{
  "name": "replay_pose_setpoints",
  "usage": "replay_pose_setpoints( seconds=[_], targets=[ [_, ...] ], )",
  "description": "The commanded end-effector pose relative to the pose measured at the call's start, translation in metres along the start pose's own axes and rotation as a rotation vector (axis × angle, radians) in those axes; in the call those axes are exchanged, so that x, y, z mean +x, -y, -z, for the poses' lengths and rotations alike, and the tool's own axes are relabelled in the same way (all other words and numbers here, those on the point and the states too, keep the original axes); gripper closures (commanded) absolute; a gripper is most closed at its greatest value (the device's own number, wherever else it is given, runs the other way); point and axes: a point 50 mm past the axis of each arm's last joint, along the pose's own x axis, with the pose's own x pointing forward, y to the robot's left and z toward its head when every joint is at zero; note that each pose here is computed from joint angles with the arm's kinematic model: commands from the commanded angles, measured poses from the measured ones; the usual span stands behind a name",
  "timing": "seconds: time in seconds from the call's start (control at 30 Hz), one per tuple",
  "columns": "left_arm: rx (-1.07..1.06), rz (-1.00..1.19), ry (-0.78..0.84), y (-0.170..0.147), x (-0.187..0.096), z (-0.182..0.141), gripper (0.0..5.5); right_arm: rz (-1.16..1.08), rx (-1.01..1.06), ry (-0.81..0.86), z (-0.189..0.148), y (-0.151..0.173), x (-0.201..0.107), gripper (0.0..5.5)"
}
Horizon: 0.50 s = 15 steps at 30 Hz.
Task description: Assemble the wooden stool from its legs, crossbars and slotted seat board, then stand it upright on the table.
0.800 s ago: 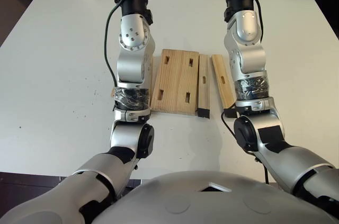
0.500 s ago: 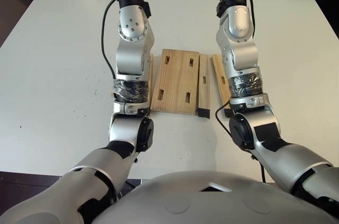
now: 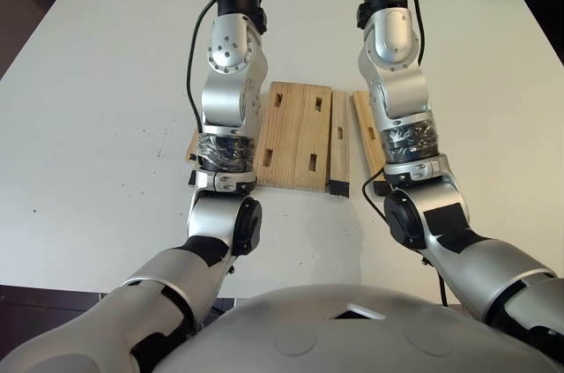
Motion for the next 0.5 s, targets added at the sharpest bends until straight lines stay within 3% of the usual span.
replay_pose_setpoints(
  seconds=[0.03, 0.17, 0.37, 0.5],
  targets=[
    [0.043, 0.025, 0.017, -0.001, -0.004, 0.002, 1.96, 0.047, 0.027, -0.073, 0.010, 0.007, -0.002, 1.99],
    [0.041, -0.052, -0.069, -0.009, -0.003, 0.017, 1.96, -0.002, 0.018, -0.083, 0.009, -0.002, -0.003, 1.99],
    [0.074, 0.015, -0.113, 0.004, -0.010, 0.021, 1.96, 0.000, 0.014, -0.118, 0.017, -0.004, -0.014, 1.99],
    [0.056, -0.100, -0.214, -0.009, -0.011, 0.032, 1.96, -0.020, 0.038, -0.143, 0.019, -0.004, -0.015, 1.99]
  ],
)
